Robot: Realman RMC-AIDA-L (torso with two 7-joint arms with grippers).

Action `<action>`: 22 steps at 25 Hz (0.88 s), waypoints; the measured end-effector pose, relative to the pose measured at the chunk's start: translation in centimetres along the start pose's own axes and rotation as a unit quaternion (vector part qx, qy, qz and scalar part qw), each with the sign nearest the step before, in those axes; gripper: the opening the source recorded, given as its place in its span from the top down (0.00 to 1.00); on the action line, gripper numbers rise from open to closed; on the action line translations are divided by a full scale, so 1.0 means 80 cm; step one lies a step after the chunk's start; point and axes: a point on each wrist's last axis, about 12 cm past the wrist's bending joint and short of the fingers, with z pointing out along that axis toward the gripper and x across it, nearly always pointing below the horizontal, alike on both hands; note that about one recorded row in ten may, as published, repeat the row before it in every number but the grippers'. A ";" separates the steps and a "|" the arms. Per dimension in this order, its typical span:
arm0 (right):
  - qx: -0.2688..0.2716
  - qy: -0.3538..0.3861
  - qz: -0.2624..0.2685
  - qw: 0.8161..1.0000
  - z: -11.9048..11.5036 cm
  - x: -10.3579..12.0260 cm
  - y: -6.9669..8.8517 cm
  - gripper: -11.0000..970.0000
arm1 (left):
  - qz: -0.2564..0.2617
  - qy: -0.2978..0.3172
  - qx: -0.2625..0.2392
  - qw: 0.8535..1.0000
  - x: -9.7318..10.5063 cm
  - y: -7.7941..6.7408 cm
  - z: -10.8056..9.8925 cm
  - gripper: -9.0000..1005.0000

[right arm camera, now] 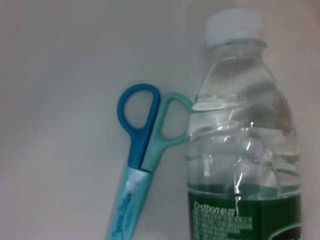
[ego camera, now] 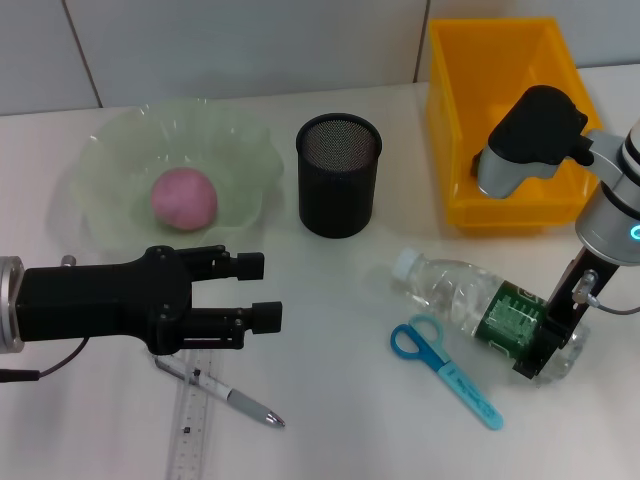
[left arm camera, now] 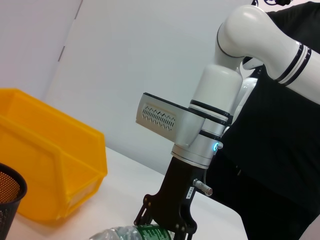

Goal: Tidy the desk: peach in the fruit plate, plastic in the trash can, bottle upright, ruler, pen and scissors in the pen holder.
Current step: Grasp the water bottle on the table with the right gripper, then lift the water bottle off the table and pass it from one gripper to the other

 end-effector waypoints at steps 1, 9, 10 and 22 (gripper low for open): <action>0.000 -0.001 -0.001 1.000 0.000 0.000 0.000 0.21 | 0.000 0.000 0.000 1.000 0.000 0.000 0.000 0.22; 0.007 -0.018 -0.008 1.000 -0.001 0.001 -0.002 0.21 | 0.000 0.000 0.000 1.000 0.000 0.000 0.000 0.22; 0.007 -0.023 -0.009 1.000 -0.002 0.001 -0.002 0.21 | 0.000 0.000 0.000 1.000 0.000 0.000 0.000 0.22; 0.014 -0.058 -0.019 0.998 -0.015 0.004 0.002 0.21 | 0.003 0.002 -0.001 1.000 -0.002 0.001 -0.002 0.22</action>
